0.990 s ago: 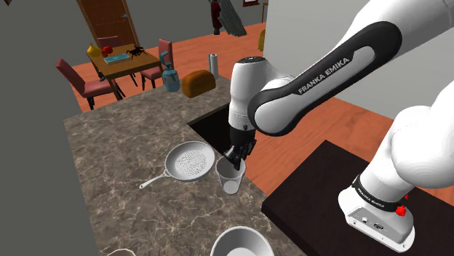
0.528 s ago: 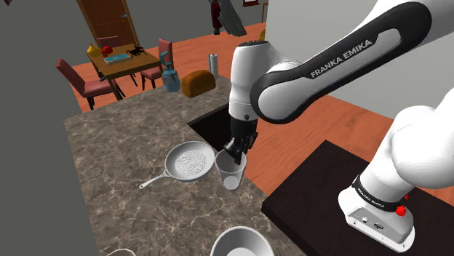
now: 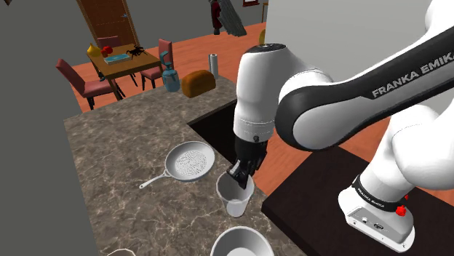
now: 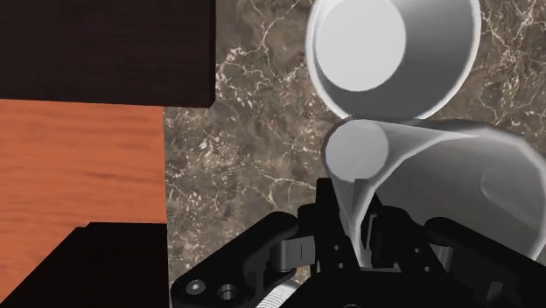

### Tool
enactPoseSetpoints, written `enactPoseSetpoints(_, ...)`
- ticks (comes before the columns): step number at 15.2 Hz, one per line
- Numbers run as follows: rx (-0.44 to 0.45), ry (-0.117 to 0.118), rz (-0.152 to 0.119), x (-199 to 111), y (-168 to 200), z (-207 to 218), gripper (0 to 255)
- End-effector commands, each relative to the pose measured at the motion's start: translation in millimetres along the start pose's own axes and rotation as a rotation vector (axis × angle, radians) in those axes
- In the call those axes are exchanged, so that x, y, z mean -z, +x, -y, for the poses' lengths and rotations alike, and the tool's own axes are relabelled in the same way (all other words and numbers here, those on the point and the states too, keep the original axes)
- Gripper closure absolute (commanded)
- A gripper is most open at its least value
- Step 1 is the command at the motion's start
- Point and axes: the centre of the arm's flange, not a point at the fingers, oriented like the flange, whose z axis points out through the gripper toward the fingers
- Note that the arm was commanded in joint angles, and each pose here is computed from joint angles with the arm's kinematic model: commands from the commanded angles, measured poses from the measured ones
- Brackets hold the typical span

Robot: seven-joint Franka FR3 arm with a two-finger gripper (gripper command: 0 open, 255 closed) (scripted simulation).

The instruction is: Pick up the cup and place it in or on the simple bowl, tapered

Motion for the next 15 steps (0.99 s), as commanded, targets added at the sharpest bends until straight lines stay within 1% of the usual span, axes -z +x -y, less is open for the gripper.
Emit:
enactPoseSetpoints(1, -0.002, 0.0, 0.0, 2, -25, 14, 255)
enactPoseSetpoints(7, -0.002, 0.0, 0.0, 6, -88, 62, 255)
enactPoseSetpoints(8, -0.002, 0.0, 0.0, 7, -91, 64, 255)
enactPoseSetpoints(15, -0.002, 0.0, 0.0, -30, -90, 59, 255)
